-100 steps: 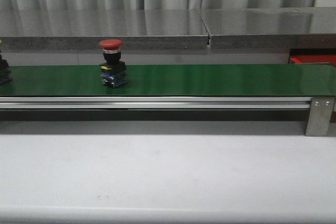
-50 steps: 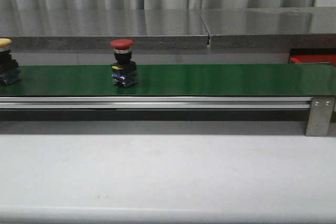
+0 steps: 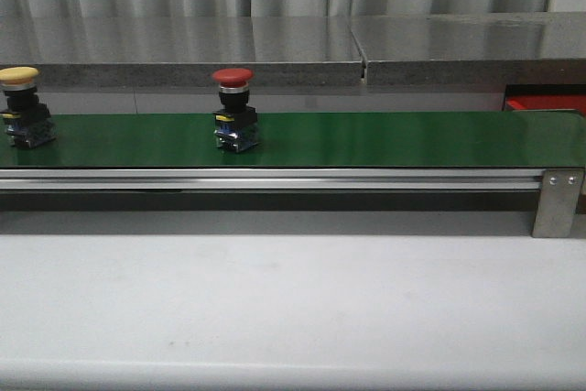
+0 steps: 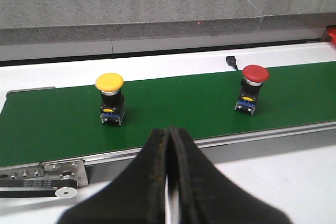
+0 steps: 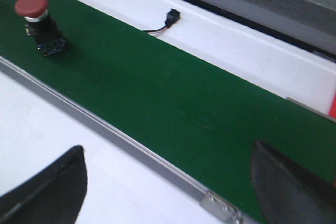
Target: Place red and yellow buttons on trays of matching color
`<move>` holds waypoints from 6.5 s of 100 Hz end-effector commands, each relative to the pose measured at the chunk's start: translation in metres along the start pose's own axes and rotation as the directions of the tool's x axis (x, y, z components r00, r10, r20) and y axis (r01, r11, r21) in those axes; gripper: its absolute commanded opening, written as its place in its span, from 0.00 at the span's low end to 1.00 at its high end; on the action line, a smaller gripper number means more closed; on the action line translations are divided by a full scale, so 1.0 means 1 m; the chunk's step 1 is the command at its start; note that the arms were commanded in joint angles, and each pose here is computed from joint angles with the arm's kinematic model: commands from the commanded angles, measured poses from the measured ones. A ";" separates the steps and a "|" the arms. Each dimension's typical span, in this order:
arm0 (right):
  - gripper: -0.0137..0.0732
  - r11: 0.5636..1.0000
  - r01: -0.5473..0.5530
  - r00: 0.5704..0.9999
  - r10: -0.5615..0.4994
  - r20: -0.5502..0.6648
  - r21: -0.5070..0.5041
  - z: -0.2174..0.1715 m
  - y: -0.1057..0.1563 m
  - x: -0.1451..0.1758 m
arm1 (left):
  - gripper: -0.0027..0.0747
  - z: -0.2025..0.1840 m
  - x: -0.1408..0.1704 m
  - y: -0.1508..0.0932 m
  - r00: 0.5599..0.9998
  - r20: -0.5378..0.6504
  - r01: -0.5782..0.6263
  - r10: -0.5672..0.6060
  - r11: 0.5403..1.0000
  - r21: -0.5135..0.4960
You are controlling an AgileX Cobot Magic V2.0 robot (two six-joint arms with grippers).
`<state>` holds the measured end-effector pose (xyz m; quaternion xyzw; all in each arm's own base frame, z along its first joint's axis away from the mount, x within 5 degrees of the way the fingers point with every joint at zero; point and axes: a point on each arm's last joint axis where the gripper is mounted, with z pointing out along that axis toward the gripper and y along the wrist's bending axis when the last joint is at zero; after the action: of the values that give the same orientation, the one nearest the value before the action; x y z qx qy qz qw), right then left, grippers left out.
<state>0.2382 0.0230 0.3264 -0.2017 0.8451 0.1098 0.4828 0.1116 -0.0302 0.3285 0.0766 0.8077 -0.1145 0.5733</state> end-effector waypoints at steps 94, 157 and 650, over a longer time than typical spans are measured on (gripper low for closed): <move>0.87 0.829 0.373 0.917 -0.398 0.028 -0.417 0.173 0.029 -0.070 | 0.01 -0.003 -0.015 -0.001 0.995 0.095 0.016 -0.016 1.000 0.004; 0.87 0.805 0.348 0.929 -0.363 0.065 -0.480 0.195 0.032 -0.062 | 0.01 -0.003 -0.015 -0.001 0.995 0.095 0.016 -0.016 1.000 0.004; 0.92 0.858 0.367 0.930 -0.336 0.149 -0.358 0.155 -0.040 -0.073 | 0.01 -0.003 -0.015 -0.001 0.995 0.095 0.016 -0.016 1.000 0.004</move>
<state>0.4175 0.0474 0.2726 -0.4219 0.7695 0.1961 0.4376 0.1116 -0.0302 0.3285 0.0766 0.8077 -0.1145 0.5733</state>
